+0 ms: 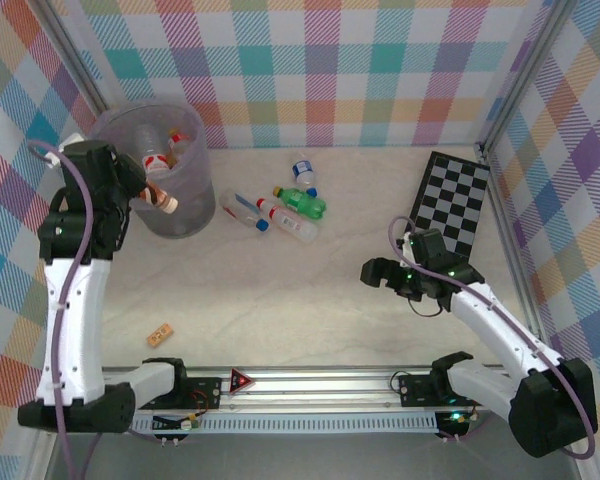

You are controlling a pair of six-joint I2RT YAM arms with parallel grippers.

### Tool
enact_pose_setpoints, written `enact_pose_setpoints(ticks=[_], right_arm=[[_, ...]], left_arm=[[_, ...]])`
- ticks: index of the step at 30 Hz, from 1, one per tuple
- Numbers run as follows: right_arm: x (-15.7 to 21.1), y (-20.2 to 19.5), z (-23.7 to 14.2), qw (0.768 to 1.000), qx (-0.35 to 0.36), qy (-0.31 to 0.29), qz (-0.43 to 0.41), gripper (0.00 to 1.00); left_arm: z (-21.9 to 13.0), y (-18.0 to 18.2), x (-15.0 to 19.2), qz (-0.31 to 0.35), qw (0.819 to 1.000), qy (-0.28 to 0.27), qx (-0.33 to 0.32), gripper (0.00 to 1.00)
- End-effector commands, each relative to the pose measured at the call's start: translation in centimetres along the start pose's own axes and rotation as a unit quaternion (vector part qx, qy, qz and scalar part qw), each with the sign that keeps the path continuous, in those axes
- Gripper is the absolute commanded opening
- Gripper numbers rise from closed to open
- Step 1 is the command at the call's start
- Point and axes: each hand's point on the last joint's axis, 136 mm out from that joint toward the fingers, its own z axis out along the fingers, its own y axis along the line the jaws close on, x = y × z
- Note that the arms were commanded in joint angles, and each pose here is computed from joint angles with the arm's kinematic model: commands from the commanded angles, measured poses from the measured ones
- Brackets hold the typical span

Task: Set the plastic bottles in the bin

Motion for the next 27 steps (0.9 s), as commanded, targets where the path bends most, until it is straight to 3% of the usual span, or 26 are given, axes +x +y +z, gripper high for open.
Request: enact_pose_setpoints(ticks=[1, 9, 12, 20, 27], right_arm=[[-0.1, 0.1, -0.9, 1.0, 0.001, -0.007, -0.006, 0.95], [0.4, -0.2, -1.3, 1.0, 0.002, -0.012, -0.001, 0.95], [0.5, -0.2, -1.4, 1.0, 0.002, -0.013, -0.002, 0.95], [0.7, -0.3, -1.7, 1.0, 0.003, -0.015, -0.002, 0.95], [0.8, -0.4, -1.5, 1.0, 0.003, -0.014, 0.002, 0.95]], left_arm=[[0.2, -1.4, -2.7, 0.003, 0.999, -0.015, 0.035, 0.0], [3.9, -0.1, -7.6, -0.016, 0.999, -0.043, 0.01, 0.0], [6.4, 0.6, -8.1, -0.005, 1.0, -0.024, -0.005, 0.0], [13.2, 1.2, -6.5, 0.072, 0.996, 0.05, -0.031, 0.0], [16.3, 2.4, -3.0, 0.168, 0.976, 0.129, -0.051, 0.02]])
